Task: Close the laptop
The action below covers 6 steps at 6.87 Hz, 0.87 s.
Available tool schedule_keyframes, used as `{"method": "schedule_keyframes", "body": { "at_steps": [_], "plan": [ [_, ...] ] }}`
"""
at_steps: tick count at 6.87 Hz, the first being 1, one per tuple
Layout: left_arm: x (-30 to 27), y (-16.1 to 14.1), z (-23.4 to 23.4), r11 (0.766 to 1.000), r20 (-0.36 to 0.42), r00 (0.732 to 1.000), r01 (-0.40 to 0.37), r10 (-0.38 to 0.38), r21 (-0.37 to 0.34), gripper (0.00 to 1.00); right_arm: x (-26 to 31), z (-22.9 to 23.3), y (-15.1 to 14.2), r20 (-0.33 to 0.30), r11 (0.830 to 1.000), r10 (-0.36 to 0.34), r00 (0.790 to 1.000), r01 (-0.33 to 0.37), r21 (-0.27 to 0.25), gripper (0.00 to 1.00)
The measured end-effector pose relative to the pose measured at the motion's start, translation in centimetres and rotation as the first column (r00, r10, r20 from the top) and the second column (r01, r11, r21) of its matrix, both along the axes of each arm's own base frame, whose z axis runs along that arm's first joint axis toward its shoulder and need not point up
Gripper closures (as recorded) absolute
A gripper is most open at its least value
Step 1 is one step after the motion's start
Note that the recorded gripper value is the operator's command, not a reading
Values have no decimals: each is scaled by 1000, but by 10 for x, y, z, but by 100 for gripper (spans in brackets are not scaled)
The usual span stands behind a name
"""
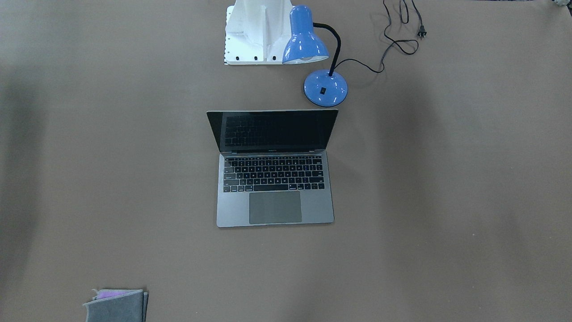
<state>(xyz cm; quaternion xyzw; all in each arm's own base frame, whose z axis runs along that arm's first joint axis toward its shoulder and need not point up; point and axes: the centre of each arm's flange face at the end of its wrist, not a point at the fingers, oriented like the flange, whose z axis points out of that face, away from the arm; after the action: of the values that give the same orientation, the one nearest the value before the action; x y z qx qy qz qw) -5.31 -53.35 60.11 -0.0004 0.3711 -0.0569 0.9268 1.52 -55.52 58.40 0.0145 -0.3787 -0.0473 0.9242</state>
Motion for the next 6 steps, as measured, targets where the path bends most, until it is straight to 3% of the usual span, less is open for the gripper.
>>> {"method": "schedule_keyframes", "body": {
  "at_steps": [6],
  "plan": [
    [0, -4, -6, 1000, 0, 1000, 2, -2, 9, 2, 0, 2, 0, -5, 1000, 0, 1000, 0, -1, 0]
  ]
}}
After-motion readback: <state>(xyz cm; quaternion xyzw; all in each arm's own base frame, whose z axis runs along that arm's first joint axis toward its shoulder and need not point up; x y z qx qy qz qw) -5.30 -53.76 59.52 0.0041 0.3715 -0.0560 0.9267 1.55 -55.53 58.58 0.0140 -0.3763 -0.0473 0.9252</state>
